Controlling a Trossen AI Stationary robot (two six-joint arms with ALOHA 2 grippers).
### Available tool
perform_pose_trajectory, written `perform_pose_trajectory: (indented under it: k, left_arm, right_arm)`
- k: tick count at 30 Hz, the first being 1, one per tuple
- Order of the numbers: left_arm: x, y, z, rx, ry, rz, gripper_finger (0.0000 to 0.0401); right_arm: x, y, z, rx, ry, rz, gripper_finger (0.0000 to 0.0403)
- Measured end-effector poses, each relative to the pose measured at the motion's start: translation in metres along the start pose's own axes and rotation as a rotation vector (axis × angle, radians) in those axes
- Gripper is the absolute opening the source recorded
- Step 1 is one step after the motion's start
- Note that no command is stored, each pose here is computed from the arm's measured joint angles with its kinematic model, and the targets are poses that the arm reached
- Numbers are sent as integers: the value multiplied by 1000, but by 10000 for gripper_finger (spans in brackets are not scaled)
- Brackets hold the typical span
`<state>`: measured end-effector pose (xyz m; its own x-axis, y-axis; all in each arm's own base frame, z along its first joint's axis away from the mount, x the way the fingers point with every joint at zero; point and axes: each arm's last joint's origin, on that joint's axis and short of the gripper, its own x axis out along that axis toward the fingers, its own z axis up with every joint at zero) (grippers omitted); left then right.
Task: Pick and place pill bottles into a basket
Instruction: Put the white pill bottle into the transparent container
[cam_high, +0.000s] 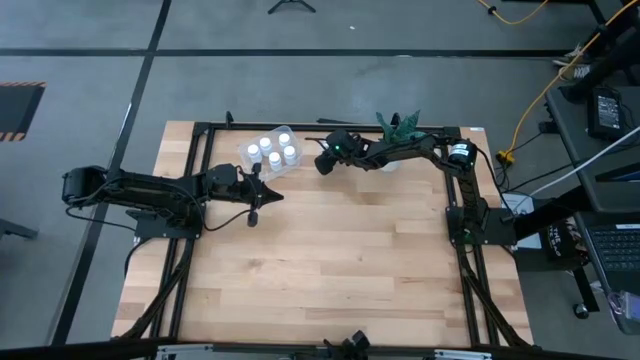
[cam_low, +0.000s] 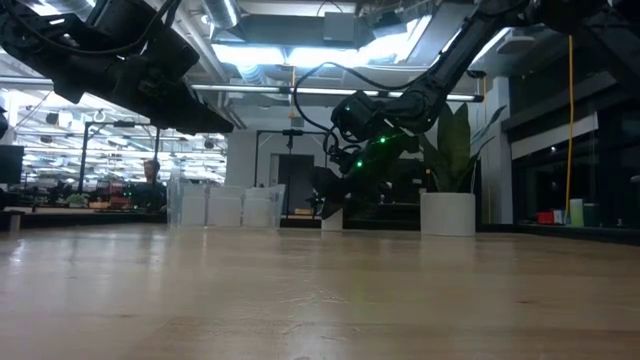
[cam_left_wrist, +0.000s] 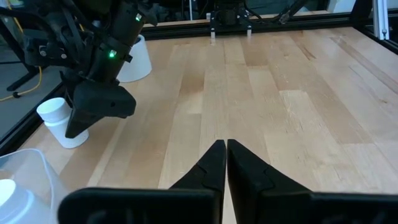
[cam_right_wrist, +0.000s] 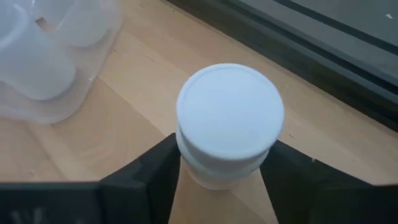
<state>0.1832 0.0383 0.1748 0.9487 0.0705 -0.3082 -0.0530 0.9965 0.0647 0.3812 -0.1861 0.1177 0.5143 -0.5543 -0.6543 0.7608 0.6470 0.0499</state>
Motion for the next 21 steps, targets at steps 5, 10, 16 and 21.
perform_pose_trajectory:
  k: [5, 10, 16, 21]
  left_arm:
    - [0, 0, 0, -1, 0, 0, 6]
    - [0, 0, 0, -1, 0, 0, 6]
    - [0, 0, 0, 0, 0, 0, 10]
    - [0, 0, 0, 0, 0, 0, 12]
  right_arm:
    - [0, 0, 0, 0, 1, 3, 193]
    - [0, 0, 0, -26, 1, 4, 198]
    - [0, 0, 1, -43, -8, 10, 210]
    - [0, 1, 0, -43, -3, 29, 217]
